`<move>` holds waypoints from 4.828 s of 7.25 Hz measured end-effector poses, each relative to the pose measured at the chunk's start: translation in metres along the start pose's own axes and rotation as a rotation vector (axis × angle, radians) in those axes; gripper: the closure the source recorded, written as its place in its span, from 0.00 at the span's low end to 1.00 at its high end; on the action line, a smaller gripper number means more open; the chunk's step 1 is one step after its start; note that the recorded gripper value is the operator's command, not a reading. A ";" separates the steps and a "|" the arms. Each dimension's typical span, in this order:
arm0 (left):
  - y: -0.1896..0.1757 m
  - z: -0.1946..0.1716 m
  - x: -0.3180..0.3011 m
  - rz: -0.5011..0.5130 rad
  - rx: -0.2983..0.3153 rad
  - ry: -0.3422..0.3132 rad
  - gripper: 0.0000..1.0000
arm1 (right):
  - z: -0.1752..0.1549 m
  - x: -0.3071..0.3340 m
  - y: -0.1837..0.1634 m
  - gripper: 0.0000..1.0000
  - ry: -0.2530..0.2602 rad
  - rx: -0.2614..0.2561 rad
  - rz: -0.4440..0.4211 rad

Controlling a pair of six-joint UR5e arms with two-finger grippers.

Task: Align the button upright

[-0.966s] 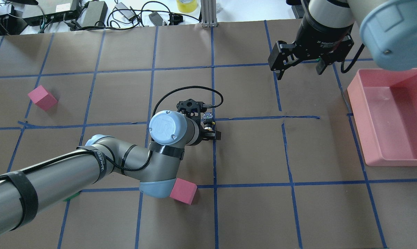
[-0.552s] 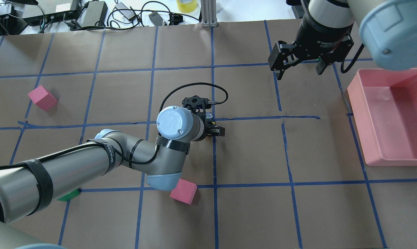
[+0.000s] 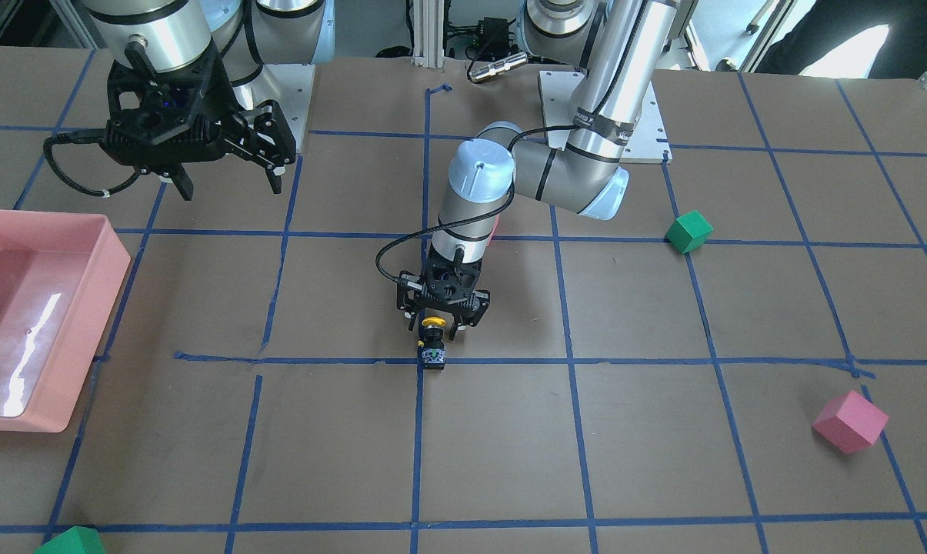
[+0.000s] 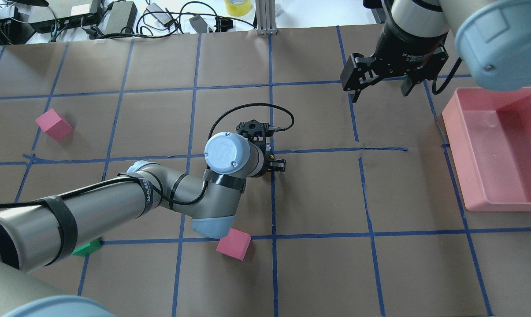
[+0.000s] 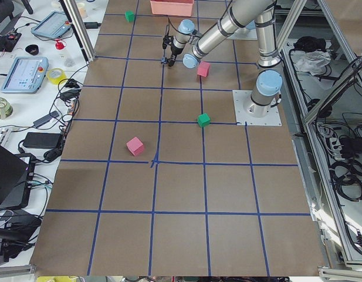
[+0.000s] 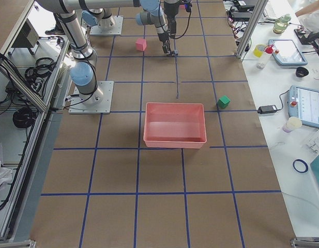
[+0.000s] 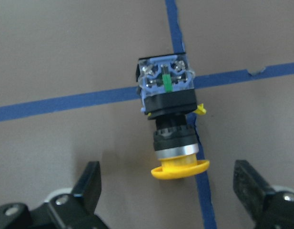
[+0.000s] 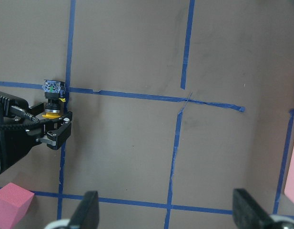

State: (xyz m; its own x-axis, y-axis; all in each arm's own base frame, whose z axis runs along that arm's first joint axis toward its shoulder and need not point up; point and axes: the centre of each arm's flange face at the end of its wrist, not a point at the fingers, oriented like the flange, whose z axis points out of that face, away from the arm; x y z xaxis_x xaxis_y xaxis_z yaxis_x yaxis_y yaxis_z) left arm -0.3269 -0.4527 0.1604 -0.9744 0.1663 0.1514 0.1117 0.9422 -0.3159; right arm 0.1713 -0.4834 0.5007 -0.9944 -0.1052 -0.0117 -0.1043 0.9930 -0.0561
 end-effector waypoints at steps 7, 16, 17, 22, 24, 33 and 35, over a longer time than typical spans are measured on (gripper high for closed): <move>-0.050 -0.031 0.013 -0.236 -0.343 -0.038 1.00 | 0.002 0.001 0.001 0.00 0.004 -0.012 0.007; -0.059 -0.023 -0.068 -1.183 -0.856 0.381 1.00 | 0.006 0.001 0.002 0.00 0.010 -0.021 -0.004; -0.057 -0.019 -0.078 -1.210 -0.874 0.417 1.00 | 0.007 0.001 0.002 0.00 0.010 -0.022 -0.004; -0.053 0.012 -0.100 -1.295 -0.953 0.533 0.71 | 0.014 0.002 0.004 0.00 0.009 -0.037 -0.005; -0.052 0.021 -0.109 -1.313 -0.960 0.536 0.00 | 0.015 0.002 0.004 0.00 0.009 -0.039 -0.005; -0.182 -0.142 -0.163 -1.165 -0.432 0.322 0.00 | 0.018 0.002 0.005 0.00 0.009 -0.046 -0.004; -0.181 -0.183 -0.195 -0.838 -0.299 0.144 0.00 | 0.018 0.002 0.005 0.00 0.009 -0.046 -0.003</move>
State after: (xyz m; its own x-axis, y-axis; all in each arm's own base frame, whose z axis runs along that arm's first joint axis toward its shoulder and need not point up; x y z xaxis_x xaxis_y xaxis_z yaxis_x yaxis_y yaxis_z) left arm -0.1214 -0.6025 0.3594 -0.7276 -0.5930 0.3448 -0.5582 0.8040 0.2050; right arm 0.1695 -0.4792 0.4821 -0.9941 -0.1082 -0.0028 -0.1082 0.9941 -0.0100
